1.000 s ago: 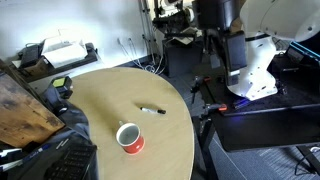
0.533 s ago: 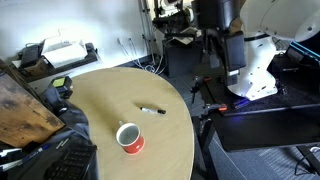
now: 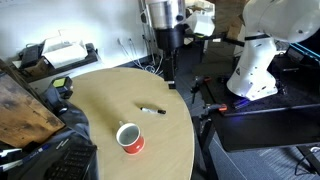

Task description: Place the marker in the mug

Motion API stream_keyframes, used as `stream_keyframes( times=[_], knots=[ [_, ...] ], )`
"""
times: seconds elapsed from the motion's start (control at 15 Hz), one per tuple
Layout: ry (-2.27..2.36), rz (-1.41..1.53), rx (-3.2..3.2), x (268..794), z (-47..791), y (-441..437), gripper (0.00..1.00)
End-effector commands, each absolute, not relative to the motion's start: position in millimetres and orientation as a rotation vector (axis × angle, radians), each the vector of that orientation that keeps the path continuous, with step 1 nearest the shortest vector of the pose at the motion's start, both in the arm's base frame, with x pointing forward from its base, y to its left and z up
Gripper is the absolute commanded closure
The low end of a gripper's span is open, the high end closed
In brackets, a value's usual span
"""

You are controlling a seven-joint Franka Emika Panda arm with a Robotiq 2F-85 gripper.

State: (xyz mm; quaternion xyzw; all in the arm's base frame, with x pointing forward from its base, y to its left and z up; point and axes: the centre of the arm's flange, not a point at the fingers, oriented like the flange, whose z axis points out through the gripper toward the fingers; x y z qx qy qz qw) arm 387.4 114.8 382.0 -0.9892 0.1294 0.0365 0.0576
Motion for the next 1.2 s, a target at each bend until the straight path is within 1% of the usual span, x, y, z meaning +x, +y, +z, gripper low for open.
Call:
stream_keyframes(
  times=[0.0, 0.27, 0.53, 1.07, 1.13],
  knots=[
    [0.605, 0.174, -3.018, 410, 325, 98, 0.00],
    [0.649, 0.147, -3.001, 435, 248, 82, 0.00],
    [0.715, 0.108, -3.002, 460, 191, 63, 0.00],
    [0.701, 0.137, -3.046, 515, 127, 38, 0.00],
    [0.703, 0.139, -3.059, 520, 123, 39, 0.12]
  ],
)
